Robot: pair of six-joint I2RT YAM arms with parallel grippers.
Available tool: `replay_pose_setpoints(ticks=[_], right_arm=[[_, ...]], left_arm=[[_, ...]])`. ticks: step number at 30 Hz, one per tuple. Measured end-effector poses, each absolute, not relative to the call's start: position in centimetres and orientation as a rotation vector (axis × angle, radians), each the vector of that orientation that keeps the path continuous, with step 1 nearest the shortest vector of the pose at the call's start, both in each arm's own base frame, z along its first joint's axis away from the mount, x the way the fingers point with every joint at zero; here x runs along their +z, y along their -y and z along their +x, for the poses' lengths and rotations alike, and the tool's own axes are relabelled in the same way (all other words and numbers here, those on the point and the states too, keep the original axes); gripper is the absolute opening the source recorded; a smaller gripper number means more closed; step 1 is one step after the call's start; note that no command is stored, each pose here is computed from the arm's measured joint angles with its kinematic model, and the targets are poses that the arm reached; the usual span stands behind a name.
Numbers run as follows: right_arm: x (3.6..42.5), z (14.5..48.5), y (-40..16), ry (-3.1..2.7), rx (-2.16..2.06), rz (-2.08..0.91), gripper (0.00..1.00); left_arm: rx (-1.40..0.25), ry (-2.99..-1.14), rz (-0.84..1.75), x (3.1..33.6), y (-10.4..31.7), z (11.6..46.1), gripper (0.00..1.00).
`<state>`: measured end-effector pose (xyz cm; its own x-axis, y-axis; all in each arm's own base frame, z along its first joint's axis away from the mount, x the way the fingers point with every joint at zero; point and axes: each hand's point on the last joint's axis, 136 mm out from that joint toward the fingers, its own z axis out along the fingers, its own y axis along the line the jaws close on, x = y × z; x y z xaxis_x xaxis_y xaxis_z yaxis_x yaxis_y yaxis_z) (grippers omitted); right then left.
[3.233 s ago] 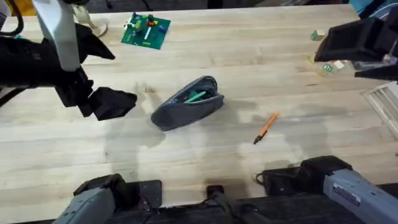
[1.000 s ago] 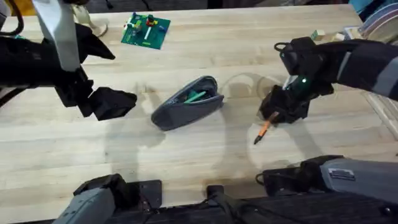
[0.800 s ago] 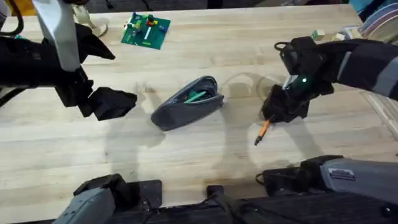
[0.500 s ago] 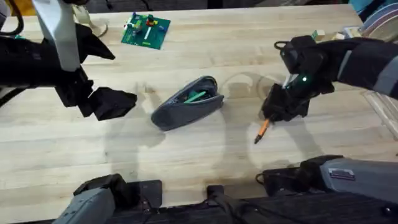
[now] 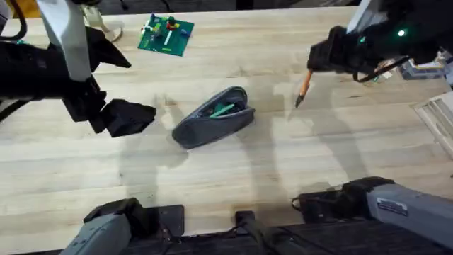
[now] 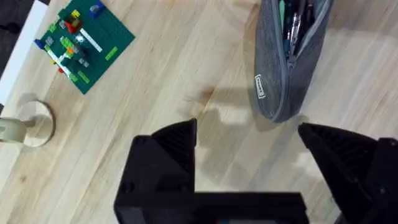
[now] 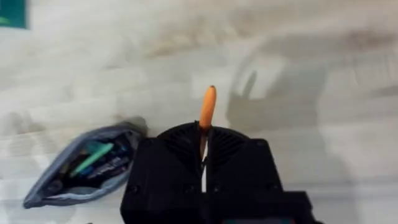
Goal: Unzip the bag, pick up the pens from the table one at a time and place them inside, then zip the bag closed.
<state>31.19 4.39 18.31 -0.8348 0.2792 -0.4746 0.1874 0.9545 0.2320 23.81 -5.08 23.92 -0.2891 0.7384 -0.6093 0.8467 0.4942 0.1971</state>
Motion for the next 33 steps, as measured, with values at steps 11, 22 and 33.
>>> replay_pose_setpoints(ticks=[11, 22, 33], right_arm=[[25.0, 35.3, -9.9, -2.260, 0.584, -0.013, 0.032], [27.0, 32.6, -17.6, -2.026, 0.635, -0.720, 0.032], [22.8, 28.2, -23.8, -1.770, 0.529, -1.415, 0.032]], left_arm=[[-0.215, -2.089, 1.297, 23.9, 5.1, 23.8, 0.993], [-0.215, -2.088, 1.297, 23.9, 5.1, 23.8, 0.993], [-0.214, -2.088, 1.297, 23.9, 5.1, 23.8, 0.993]])
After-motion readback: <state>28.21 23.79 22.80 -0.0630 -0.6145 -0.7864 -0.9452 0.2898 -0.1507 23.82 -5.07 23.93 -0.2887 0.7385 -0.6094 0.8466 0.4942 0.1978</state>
